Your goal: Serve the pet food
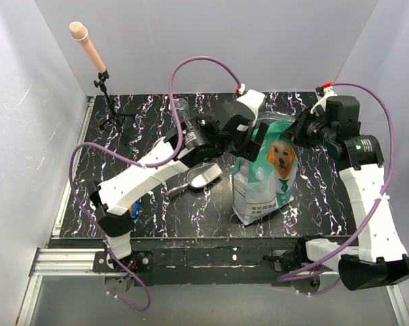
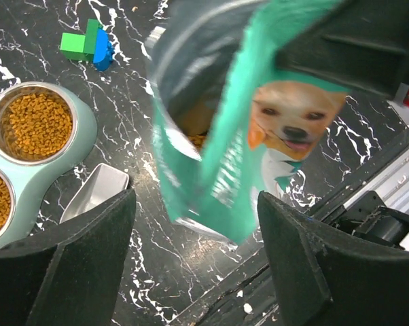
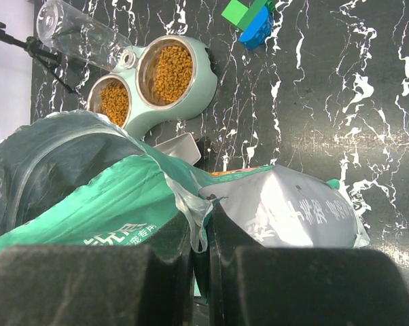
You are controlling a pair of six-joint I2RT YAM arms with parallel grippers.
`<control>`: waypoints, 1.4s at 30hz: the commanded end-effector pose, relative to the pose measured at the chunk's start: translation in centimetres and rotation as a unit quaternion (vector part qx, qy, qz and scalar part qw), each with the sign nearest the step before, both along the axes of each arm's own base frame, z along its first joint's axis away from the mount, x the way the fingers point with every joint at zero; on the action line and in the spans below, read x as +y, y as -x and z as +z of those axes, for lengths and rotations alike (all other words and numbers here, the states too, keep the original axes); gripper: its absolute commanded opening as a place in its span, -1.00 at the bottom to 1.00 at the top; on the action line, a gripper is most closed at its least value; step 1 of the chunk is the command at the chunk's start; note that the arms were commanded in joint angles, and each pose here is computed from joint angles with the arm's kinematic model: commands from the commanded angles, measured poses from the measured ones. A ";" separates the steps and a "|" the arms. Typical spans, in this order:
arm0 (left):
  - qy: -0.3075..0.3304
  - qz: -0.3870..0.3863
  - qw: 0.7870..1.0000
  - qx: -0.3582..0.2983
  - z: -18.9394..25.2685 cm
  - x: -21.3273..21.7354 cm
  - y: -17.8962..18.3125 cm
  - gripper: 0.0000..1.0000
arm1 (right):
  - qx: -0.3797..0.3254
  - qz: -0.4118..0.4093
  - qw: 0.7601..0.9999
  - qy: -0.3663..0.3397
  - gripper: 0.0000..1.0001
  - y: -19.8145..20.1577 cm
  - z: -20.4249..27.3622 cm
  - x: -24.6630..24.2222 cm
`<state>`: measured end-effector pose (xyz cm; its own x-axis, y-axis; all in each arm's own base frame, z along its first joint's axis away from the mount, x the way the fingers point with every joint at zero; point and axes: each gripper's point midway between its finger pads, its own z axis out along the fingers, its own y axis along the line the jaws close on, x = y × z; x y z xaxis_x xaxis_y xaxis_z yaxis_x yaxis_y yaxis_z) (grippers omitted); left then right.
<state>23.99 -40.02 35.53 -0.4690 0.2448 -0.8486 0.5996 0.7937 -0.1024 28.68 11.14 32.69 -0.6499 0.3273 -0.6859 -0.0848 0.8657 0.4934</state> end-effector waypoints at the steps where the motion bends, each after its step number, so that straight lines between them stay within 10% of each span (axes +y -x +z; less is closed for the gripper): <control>1: 0.047 -0.031 0.998 -0.009 2.5 0.2 0.1 0.39 | -0.095 0.023 0.995 -0.023 -0.97 1.1 4.7 0.6; 11: 0.076 -0.108 0.991 -0.034 3.6 -1.7 -0.4 -0.23 | -0.112 0.067 0.991 0.002 -0.82 1.4 5.3 1.0; 17: 0.082 -0.098 0.991 -0.036 3.5 -0.3 -1.5 -1.00 | -0.121 0.162 0.979 0.033 0.31 2.8 4.9 2.3; 28: 0.156 -0.200 0.967 -0.014 6.7 1.7 1.2 -1.00 | -0.167 0.220 0.961 0.031 0.46 2.9 4.3 3.8; 42: 0.214 -0.221 0.951 -0.033 9.3 5.0 -0.6 -1.00 | -0.014 0.002 0.995 -0.099 0.52 2.6 7.3 1.9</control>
<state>26.06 -36.39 35.96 -0.5120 0.2098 -0.8330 0.8002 0.4691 -0.3737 26.84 13.86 40.17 -0.5910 0.3431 -0.7301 -0.2795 0.7619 0.5843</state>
